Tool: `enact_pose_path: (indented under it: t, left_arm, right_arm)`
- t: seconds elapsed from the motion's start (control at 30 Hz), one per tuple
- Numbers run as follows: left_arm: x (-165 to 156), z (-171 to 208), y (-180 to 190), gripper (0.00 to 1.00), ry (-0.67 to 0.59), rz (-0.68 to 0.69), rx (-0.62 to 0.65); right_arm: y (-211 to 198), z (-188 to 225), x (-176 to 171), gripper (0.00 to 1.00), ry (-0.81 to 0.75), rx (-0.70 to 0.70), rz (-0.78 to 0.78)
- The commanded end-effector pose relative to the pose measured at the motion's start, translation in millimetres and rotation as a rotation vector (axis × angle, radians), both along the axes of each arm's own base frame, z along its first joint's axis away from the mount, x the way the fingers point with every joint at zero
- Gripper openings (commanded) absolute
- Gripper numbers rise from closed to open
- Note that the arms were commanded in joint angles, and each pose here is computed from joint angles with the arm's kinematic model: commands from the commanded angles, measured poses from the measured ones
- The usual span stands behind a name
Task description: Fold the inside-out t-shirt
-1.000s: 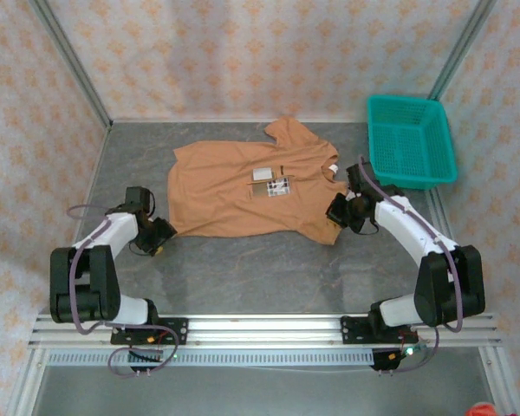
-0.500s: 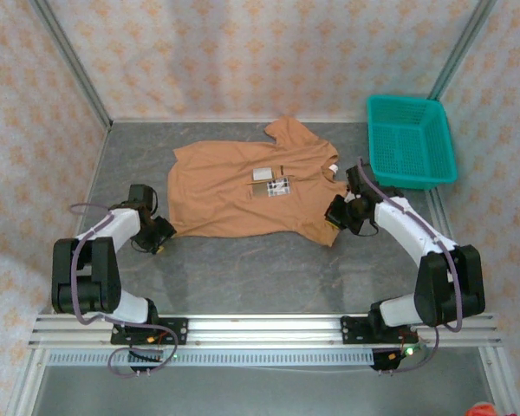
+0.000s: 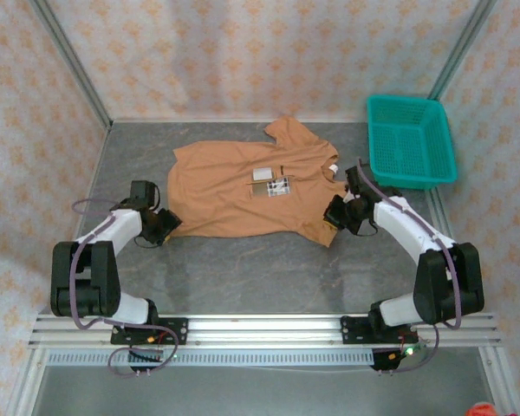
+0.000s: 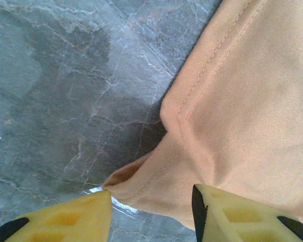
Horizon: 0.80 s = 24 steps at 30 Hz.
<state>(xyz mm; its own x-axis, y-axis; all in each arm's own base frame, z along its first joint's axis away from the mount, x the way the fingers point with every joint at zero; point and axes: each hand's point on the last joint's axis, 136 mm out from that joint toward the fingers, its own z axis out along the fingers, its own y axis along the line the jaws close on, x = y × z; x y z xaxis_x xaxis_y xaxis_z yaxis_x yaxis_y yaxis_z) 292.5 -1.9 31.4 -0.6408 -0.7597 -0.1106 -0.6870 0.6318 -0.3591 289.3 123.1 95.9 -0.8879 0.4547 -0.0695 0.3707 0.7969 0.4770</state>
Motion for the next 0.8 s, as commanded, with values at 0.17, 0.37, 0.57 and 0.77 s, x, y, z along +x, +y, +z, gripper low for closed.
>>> enact_pose_path:
  t: [0.17,0.37,0.57,0.77]
  left_arm:
    - [-0.6,-19.2,5.8,0.02,0.051,-0.004,0.035]
    - [5.7,28.4,28.4,0.00,0.044,-0.030,0.178]
    - [27.2,76.5,31.7,0.00,-0.078,-0.016,0.204]
    - [28.8,50.3,12.8,0.00,-0.026,-0.056,0.162]
  right_arm:
    - [3.8,9.3,2.5,0.00,-0.012,0.020,0.000]
    - [32.3,60.4,9.1,0.00,-0.076,0.110,0.038]
    - [81.1,81.7,44.8,0.00,-0.112,0.111,0.096]
    - [104.3,19.7,116.1,0.21,-0.018,0.005,0.118]
